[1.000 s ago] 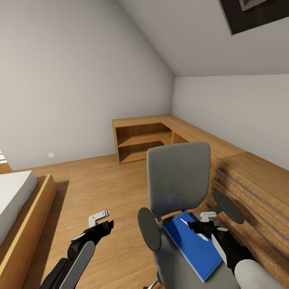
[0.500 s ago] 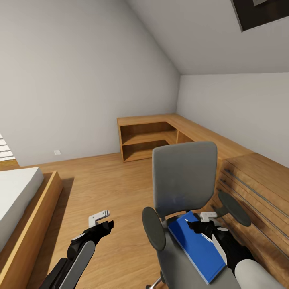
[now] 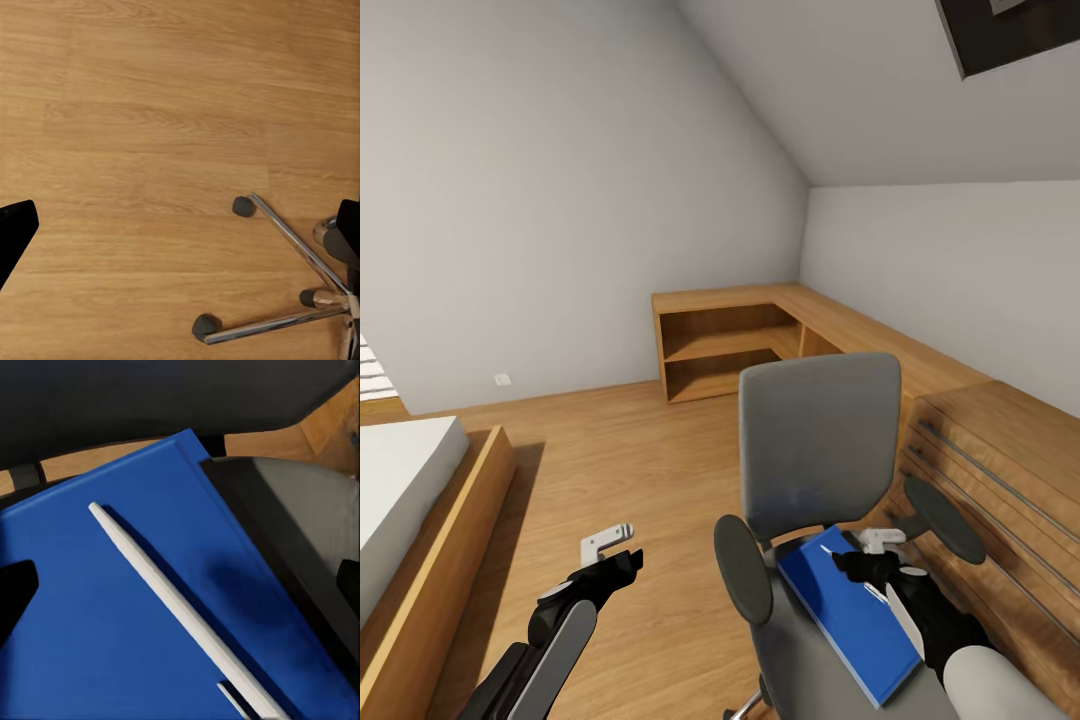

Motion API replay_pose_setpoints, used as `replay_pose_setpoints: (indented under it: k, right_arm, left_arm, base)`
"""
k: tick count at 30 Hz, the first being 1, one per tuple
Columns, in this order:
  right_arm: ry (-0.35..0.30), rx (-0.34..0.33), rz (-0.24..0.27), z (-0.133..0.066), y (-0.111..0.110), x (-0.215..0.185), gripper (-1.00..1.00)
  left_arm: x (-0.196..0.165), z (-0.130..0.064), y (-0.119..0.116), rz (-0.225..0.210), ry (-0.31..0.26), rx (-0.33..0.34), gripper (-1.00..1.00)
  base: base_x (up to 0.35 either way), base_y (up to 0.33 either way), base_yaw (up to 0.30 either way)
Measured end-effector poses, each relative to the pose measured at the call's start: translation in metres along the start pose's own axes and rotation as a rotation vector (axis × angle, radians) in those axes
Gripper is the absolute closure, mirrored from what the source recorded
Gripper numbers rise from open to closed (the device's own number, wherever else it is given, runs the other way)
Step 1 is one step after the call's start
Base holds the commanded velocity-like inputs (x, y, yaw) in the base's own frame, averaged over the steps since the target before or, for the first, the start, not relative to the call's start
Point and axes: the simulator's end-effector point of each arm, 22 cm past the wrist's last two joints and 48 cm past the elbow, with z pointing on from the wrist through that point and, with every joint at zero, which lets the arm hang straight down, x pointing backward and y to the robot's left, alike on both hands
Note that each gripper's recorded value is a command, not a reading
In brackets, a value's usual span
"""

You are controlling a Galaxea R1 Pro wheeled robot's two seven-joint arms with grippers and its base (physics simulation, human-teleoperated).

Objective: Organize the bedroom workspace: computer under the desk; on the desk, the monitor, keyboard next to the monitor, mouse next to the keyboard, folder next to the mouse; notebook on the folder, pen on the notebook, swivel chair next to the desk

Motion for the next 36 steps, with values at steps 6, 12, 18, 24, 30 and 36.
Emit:
replay_pose_setpoints:
  k: [6, 12, 18, 24, 30, 36]
  right_arm:
    - [0.025, 0.069, 0.007, 0.001, -0.015, -0.014, -1.00]
    - [0.103, 0.079, 0.021, 0.005, -0.017, -0.018, -1.00]
    - [0.167, 0.079, 0.033, 0.009, -0.016, -0.011, -1.00]
    - [0.224, 0.073, 0.042, 0.009, -0.013, 0.006, -1.00]
    - [0.266, 0.066, 0.047, 0.007, -0.010, 0.018, -1.00]
    - [0.306, 0.066, 0.051, 0.005, -0.009, 0.026, -1.00]
  left_arm:
    - [0.000, 0.000, 0.000, -0.001, 0.001, 0.001, -1.00]
    - [0.000, 0.000, 0.000, -0.001, 0.001, 0.002, -1.00]
    - [-0.001, 0.000, -0.001, -0.002, 0.000, 0.002, -1.00]
    - [0.000, 0.000, -0.001, -0.002, 0.000, 0.002, -1.00]
    - [0.000, 0.000, -0.001, -0.001, 0.000, 0.002, -1.00]
    - [-0.001, 0.000, -0.001, -0.001, 0.000, 0.003, -1.00]
  base:
    - [0.000, 0.000, 0.000]
    - [0.000, 0.000, 0.000]
    - [0.000, 0.000, 0.000]
    - [0.000, 0.000, 0.000]
    - [0.000, 0.000, 0.000]
    - [0.000, 0.000, 0.000]
